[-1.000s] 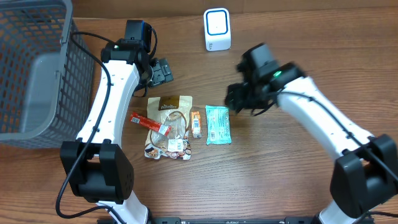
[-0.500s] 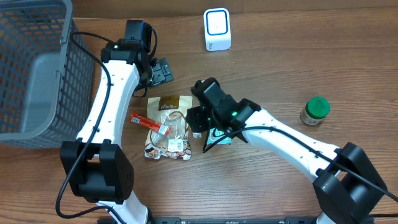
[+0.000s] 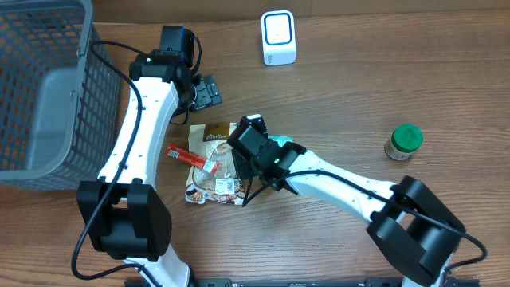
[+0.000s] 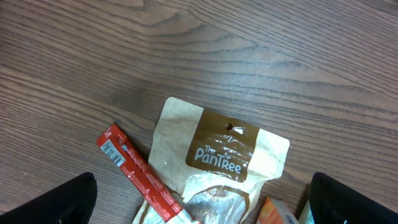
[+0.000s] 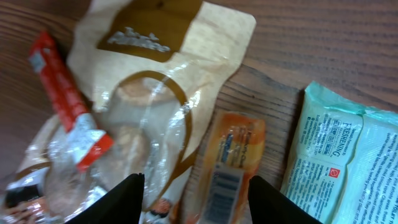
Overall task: Scan the item barcode
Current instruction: 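Move the right gripper over the small orange pack and grasp it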
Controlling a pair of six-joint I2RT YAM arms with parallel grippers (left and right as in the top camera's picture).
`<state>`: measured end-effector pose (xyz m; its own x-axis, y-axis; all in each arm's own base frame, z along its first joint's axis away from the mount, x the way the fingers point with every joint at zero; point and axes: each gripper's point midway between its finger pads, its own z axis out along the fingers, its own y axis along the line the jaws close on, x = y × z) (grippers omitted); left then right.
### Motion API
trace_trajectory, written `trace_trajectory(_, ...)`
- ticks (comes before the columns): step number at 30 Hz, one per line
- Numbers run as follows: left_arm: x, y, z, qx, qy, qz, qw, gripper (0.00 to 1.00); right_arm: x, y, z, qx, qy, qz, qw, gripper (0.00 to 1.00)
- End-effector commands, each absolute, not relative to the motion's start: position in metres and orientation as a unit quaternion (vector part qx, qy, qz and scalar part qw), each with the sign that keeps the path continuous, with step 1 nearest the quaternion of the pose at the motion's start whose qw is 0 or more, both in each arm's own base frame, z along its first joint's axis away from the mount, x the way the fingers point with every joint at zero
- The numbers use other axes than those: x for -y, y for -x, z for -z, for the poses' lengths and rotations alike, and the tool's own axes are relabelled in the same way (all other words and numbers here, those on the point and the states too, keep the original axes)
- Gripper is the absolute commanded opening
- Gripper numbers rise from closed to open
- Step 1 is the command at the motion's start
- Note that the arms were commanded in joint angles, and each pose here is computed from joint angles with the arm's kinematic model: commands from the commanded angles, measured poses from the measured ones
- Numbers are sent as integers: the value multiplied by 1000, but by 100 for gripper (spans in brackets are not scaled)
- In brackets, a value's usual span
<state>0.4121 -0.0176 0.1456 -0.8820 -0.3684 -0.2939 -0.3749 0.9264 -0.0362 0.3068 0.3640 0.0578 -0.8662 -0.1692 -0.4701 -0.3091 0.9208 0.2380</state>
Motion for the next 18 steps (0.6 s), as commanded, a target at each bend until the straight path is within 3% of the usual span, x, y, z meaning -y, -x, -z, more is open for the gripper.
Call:
trace_trajectory(1, 16, -414, -156, -969, 187, -12, 164, 99, -359, -310, -44, -957, 118, -136, 227, 56)
trace_trajectory(6, 16, -414, -156, -969, 187, -12, 164, 100, -359, -310, -41, -958, 118, -135, 226, 54)
trace_trajectory(11, 16, -414, -156, -969, 187, -12, 164, 100, -360, -310, -40, -958, 119, -136, 224, 37)
trace_trajectory(18, 16, -414, -156, -969, 187, -12, 164, 99, -358, -309, -39, -959, 119, -133, 221, 40)
